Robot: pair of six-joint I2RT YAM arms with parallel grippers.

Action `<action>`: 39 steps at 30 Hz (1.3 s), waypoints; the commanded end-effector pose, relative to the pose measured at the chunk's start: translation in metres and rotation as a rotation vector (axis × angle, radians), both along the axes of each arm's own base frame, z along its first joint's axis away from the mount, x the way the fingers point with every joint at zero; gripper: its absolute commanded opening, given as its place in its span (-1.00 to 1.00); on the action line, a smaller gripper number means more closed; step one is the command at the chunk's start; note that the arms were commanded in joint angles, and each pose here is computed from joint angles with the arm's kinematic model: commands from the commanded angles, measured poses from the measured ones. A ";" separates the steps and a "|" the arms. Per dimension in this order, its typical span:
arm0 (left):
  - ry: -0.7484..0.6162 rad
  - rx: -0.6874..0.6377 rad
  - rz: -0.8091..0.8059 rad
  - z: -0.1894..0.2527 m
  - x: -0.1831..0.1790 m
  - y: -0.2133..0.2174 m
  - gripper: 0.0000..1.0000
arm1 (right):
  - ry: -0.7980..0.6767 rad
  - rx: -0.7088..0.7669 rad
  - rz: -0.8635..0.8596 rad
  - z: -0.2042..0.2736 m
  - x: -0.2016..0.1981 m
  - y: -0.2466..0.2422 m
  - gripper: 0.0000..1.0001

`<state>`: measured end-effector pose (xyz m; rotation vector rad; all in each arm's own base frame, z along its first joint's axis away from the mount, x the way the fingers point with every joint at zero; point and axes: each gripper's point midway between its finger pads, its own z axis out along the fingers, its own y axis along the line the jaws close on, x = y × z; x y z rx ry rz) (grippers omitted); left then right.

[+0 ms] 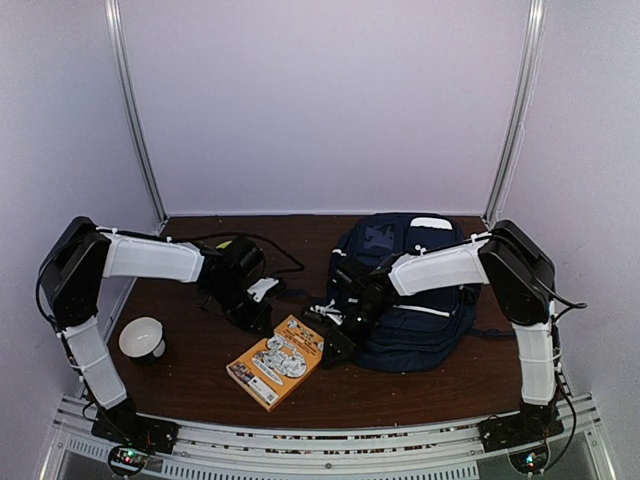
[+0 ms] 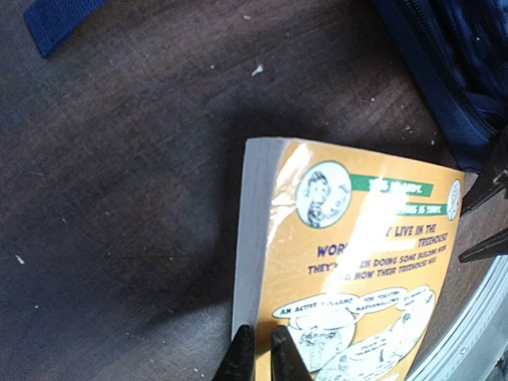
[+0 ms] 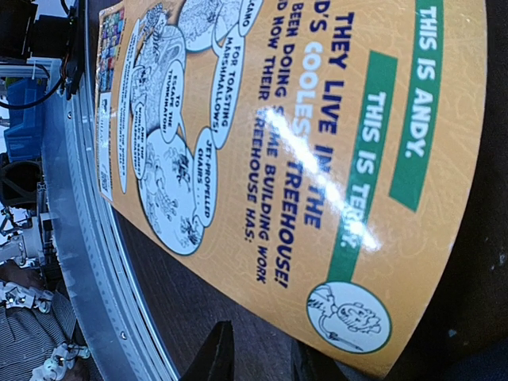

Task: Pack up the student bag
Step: Adjust the book at the center of the board.

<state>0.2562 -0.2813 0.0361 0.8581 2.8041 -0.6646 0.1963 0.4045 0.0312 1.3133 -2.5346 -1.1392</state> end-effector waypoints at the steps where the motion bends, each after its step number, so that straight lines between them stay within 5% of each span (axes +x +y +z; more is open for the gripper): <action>1: 0.051 -0.080 -0.069 -0.002 -0.013 -0.019 -0.92 | -0.008 -0.052 -0.003 -0.024 0.003 -0.004 -0.48; 13: 0.003 -0.093 0.002 0.020 -0.012 -0.010 -1.00 | -0.082 -0.074 -0.031 -0.022 0.041 -0.004 -0.51; 21: 0.058 -0.020 0.156 -0.021 -0.022 0.016 -1.00 | -0.155 -0.064 -0.150 0.001 0.096 -0.015 -0.47; 29: 0.073 -0.088 0.275 -0.028 -0.026 0.015 -1.00 | -0.026 -0.013 -0.260 0.021 0.067 -0.024 0.10; 39: 0.111 -0.045 0.348 -0.036 -0.049 0.023 -0.76 | 0.230 -0.013 -0.322 -0.006 0.015 -0.003 0.34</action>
